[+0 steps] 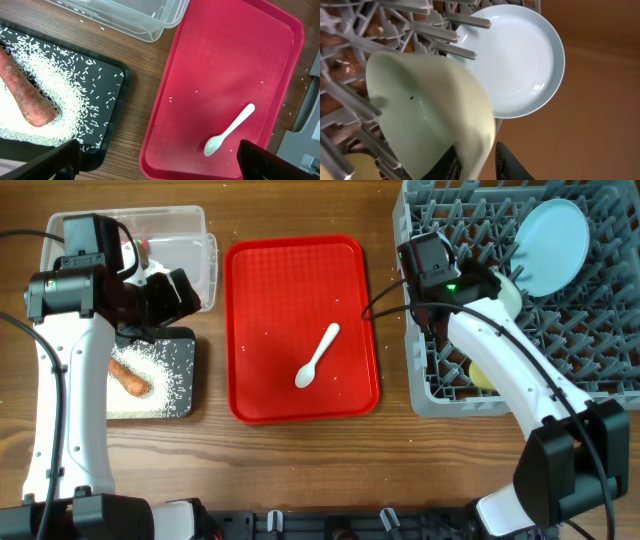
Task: Sort waste into correct bins and load items into the dishwasher rack
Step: 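Grasp the white spoon on the red tray with the right gripper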
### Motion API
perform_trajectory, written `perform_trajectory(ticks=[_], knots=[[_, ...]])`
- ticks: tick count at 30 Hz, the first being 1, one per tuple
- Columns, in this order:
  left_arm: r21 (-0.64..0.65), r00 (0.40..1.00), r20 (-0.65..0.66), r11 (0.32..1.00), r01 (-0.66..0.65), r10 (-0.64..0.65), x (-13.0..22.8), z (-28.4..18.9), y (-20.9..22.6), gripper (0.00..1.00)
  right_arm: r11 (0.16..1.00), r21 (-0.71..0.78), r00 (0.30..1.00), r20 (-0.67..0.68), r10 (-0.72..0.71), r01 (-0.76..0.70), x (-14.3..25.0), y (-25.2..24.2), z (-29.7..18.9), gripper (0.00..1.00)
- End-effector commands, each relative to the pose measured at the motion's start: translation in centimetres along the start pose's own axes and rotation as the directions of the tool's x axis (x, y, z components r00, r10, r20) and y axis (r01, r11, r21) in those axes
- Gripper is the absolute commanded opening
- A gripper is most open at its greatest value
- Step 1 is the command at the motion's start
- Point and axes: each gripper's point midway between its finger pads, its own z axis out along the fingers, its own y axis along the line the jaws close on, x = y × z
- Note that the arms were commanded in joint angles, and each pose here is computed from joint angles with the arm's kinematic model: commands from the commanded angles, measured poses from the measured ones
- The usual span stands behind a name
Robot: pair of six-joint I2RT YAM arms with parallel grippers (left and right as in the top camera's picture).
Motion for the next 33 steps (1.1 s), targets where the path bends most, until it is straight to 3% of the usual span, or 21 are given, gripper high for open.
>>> perform_trajectory(ticks=[1,8,10,14,16,17,18,19,21,22,23,25,26,27,29,31,33], knots=[[0.01,1.0,-0.002,1.0,-0.021,0.021,-0.1,0.0,-0.3,1.0,0.999,-0.016,0.998,0.03,-0.05,0.051,-1.1,1.6,-0.9,1.0],[0.01,1.0,-0.002,1.0,-0.021,0.021,-0.1,0.0,-0.3,1.0,0.998,0.007,0.991,0.112,-0.07,0.069,-3.1,2.3,-3.5,1.0],[0.01,1.0,-0.002,1.0,-0.021,0.021,-0.1,0.0,-0.3,1.0,1.0,0.023,0.99,0.142,-0.009,0.006,-3.5,1.1,-4.1,1.0],[0.01,1.0,-0.002,1.0,-0.021,0.021,-0.1,0.0,-0.3,1.0,0.958,0.03,0.928,0.26,0.267,-0.284,-4.2,-3.9,-6.8,1.0],[0.01,1.0,-0.002,1.0,-0.021,0.021,-0.1,0.0,-0.3,1.0,0.811,-0.048,0.744,0.37,0.556,-0.583,-4.2,-7.8,-9.4,1.0],[0.01,1.0,-0.002,1.0,-0.021,0.021,-0.1,0.0,-0.3,1.0,0.742,-0.124,0.651,0.402,0.645,-0.659,-4.3,-8.6,-10.6,1.0],[0.01,1.0,-0.002,1.0,-0.021,0.021,-0.1,0.0,-0.3,1.0,0.699,-0.284,0.562,0.435,0.704,-0.656,-5.3,-8.1,-12.6,1.0],[0.01,1.0,-0.002,1.0,-0.021,0.021,-0.1,0.0,-0.3,1.0,0.693,-0.393,0.531,0.449,0.719,-0.605,-6.3,-7.1,-14.1,1.0],[0.01,1.0,-0.002,1.0,-0.021,0.021,-0.1,0.0,-0.3,1.0,0.618,-0.715,0.452,0.456,0.767,-0.327,-8.7,-3.4,-20.0,1.0],[0.01,1.0,-0.002,1.0,-0.021,0.021,-0.1,0.0,-0.3,1.0,0.515,-0.838,0.414,0.411,0.812,-0.178,-9.3,-1.9,-23.2,1.0],[0.01,1.0,-0.002,1.0,-0.021,0.021,-0.1,0.0,-0.3,1.0,0.361,-0.93,0.392,0.308,0.867,-0.069,-9.6,-0.9,-26.0,1.0],[0.01,1.0,-0.002,1.0,-0.021,0.021,-0.1,0.0,-0.3,1.0,0.129,-0.992,0.39,0.122,0.913,0.008,-10.3,0.0,-28.6,1.0],[0.01,1.0,-0.002,1.0,-0.021,0.021,-0.1,0.0,-0.3,1.0,0.026,-0.999,0.392,0.013,0.92,-0.028,-11.2,1.0,-28.3,0.95],[0.01,1.0,-0.002,1.0,-0.021,0.021,-0.1,0.0,-0.3,1.0,-0.02,-0.996,0.39,-0.054,0.919,-0.091,-11.8,1.7,-27.4,0.85],[0.01,1.0,-0.002,1.0,-0.021,0.021,-0.1,0.0,-0.3,1.0,-0.116,-0.944,0.367,-0.231,0.901,-0.31,-13.4,4.6,-24.1,0.83],[0.01,1.0,-0.002,1.0,-0.021,0.021,-0.1,0.0,-0.3,1.0,-0.112,-0.9,0.38,-0.288,0.879,-0.422,-14.7,7.8,-22.1,0.83],[0.01,1.0,-0.002,1.0,-0.021,0.021,-0.1,0.0,-0.3,1.0,-0.08,-0.88,0.441,-0.311,0.842,-0.468,-15.9,12.0,-21.3,0.83]])
